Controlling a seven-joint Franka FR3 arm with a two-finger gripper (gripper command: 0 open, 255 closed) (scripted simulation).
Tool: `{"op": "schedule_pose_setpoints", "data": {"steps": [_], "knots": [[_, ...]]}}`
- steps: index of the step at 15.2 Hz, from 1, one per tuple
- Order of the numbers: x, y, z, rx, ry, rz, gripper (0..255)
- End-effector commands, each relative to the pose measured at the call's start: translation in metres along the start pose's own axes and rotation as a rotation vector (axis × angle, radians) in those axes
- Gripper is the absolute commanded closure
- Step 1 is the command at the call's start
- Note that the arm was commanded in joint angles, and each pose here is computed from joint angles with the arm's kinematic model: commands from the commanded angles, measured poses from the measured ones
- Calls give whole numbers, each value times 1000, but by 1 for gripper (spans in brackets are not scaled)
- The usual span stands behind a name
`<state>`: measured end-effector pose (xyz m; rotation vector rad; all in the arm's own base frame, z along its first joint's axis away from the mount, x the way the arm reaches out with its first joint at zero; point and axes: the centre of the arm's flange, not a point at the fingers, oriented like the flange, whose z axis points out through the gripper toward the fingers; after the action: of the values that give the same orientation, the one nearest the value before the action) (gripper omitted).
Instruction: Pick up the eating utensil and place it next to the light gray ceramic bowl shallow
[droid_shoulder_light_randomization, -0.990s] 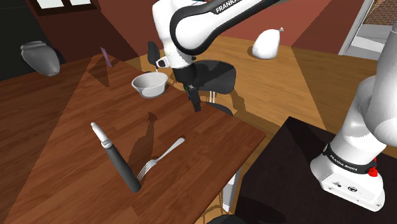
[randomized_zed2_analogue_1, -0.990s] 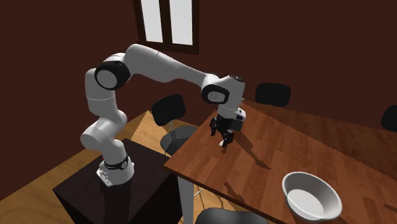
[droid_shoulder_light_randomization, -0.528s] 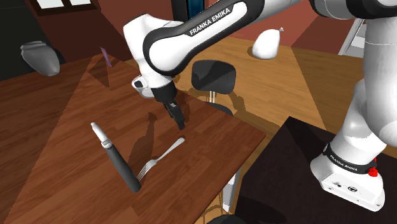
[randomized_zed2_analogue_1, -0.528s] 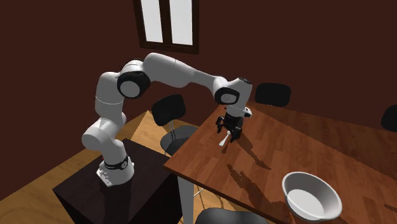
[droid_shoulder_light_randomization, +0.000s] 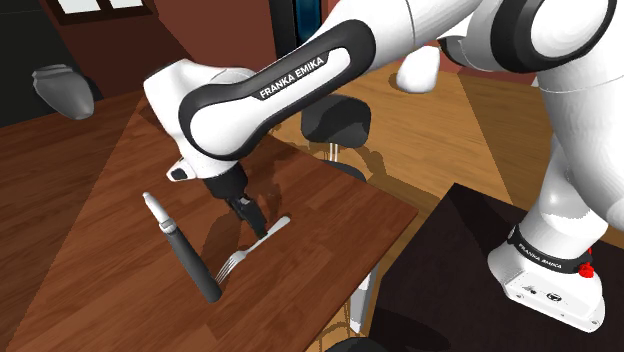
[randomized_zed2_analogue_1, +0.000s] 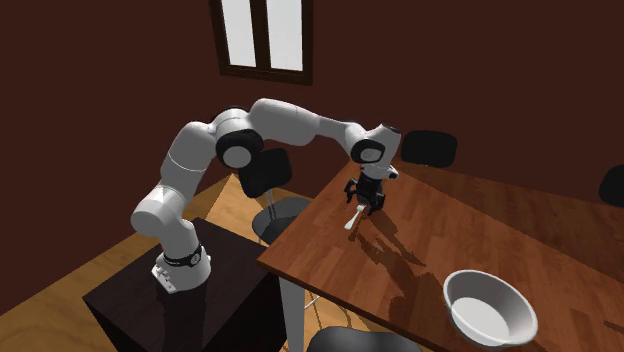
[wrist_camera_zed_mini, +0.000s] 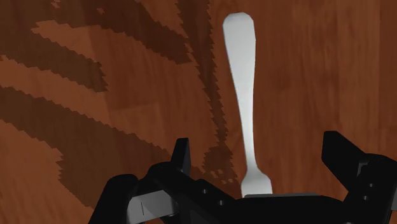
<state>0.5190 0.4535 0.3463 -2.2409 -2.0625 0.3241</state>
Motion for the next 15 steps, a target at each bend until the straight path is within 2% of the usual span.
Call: {"op": "schedule_pose_setpoints", "data": {"steps": [1, 7, 14, 15], "knots": [[6, -1, 9, 2, 0, -14, 0], [6, -1, 39, 2, 0, -14, 0], [6, -1, 39, 2, -1, -14, 0], [6, -1, 39, 2, -1, -14, 255]]}}
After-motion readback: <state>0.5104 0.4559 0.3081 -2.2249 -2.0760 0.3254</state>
